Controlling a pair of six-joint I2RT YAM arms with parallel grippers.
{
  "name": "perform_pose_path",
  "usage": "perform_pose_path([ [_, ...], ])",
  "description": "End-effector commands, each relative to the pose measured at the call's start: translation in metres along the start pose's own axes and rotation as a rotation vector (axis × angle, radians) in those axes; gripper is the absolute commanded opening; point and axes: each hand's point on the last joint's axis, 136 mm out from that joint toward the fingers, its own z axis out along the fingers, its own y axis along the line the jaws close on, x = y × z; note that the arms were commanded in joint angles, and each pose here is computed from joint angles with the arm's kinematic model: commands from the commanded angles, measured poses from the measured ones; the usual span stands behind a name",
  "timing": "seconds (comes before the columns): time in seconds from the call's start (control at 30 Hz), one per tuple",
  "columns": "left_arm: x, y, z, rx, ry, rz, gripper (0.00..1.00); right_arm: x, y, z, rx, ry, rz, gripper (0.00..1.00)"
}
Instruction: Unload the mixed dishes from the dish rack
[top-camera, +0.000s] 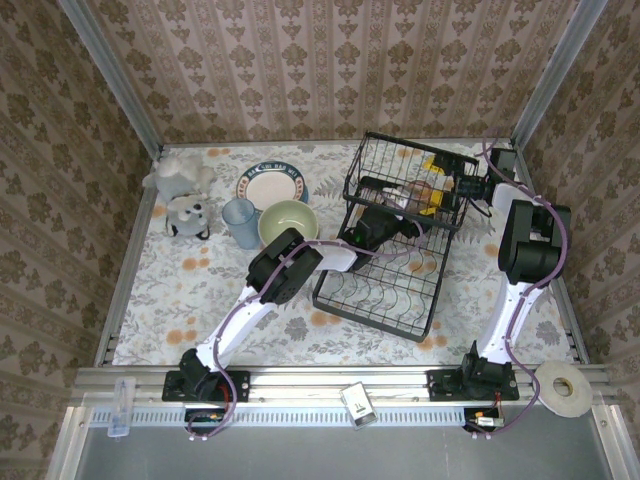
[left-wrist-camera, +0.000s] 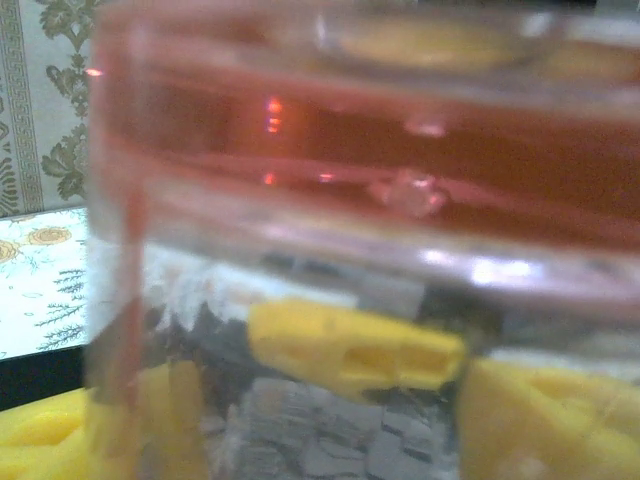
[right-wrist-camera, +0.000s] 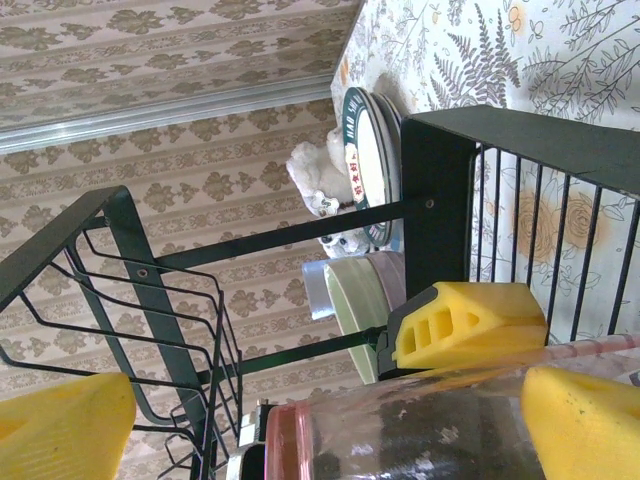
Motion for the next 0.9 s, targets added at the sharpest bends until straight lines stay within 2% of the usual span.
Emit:
perform_pose_path([
  [0.0,-0.002,0.001,-0.011,0.014,-0.007,0.002,0.78,-0.001,0.018,-0.010,-0.005,-0.017,-0.027,1.00],
  [0.43,0.000,-0.041,-0.059,0.127,-0.007,0.084,0.77,-0.054,0.017,-0.032,0.001,-0.170,0.004,1.00],
  [0.63,0.006,-0.034,-0.053,0.117,0.026,0.069,0.76,-0.062,0.036,-0.039,0.011,-0.241,-0.050,1.00],
  [0.77,0.003,-0.026,-0.047,0.115,0.027,0.079,0.76,-0.063,0.054,-0.065,0.055,-0.378,-0.108,1.00],
  [0.87,-0.001,-0.034,-0.048,0.166,-0.002,0.133,0.78,-0.062,0.065,-0.080,0.081,-0.456,-0.136,1.00],
])
